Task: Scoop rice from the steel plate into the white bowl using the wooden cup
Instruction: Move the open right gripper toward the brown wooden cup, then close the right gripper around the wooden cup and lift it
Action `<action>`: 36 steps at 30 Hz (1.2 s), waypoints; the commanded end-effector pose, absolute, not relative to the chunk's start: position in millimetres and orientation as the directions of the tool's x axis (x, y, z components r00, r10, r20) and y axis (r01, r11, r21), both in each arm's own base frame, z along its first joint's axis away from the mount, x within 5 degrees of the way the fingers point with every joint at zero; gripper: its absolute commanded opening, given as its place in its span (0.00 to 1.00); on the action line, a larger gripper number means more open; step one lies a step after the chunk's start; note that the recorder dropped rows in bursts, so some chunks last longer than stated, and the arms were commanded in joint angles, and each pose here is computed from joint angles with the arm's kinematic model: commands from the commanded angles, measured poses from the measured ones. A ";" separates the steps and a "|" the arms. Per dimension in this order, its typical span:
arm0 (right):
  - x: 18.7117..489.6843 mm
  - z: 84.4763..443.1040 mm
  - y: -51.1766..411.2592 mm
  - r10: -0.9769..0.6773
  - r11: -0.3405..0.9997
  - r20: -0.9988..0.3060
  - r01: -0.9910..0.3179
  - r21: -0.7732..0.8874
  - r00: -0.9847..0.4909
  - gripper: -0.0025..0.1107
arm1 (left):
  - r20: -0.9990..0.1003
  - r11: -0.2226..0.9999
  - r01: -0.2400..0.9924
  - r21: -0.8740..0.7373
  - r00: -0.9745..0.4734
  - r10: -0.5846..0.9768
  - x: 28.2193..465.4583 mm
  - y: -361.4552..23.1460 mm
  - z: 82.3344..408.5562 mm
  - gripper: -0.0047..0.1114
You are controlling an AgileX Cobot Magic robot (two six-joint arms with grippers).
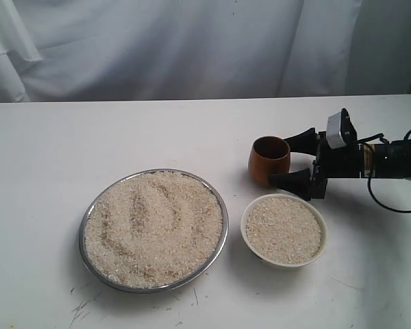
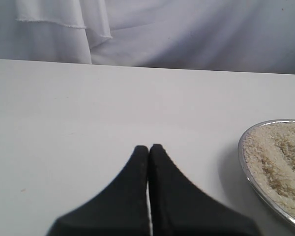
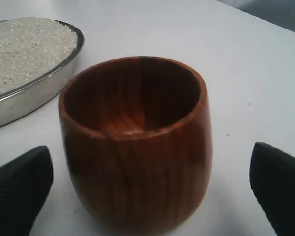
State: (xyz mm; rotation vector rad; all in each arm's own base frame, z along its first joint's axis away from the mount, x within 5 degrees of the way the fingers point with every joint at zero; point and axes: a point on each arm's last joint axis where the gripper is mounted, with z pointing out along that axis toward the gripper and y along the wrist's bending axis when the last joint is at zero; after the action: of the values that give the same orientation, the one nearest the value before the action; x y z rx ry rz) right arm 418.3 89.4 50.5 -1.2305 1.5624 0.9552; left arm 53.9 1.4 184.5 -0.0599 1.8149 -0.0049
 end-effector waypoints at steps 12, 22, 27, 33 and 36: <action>420.1 54.4 112.1 -0.219 0.222 -0.972 -0.975 0.035 -0.085 0.95 | -0.973 0.999 -0.035 -0.035 -0.228 -0.042 54.0 1.3 184.4 0.04; 417.4 40.6 117.9 -0.209 0.225 -0.971 -0.972 0.070 -0.118 0.95 | -0.973 0.999 -0.035 -0.035 -0.228 -0.042 54.0 1.3 184.4 0.04; 419.6 40.0 117.9 -0.213 0.251 -0.969 -0.966 0.068 -0.124 0.92 | -0.973 0.999 -0.035 -0.035 -0.228 -0.042 54.0 1.3 184.4 0.04; 419.5 42.1 118.6 -0.183 0.254 -0.971 -0.962 0.102 -0.151 0.61 | -0.973 0.999 -0.035 -0.035 -0.228 -0.042 54.0 1.3 184.4 0.04; 420.4 42.6 118.6 -0.172 0.265 -0.971 -0.957 0.116 -0.165 0.55 | -0.973 0.999 -0.035 -0.035 -0.228 -0.042 54.0 1.3 184.4 0.04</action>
State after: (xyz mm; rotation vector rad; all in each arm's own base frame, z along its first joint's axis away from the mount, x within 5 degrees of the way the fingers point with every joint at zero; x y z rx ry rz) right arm 418.6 117.6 38.0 -1.1022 1.5777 1.0090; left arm 53.9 1.4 184.5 -0.0599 1.8149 -0.0049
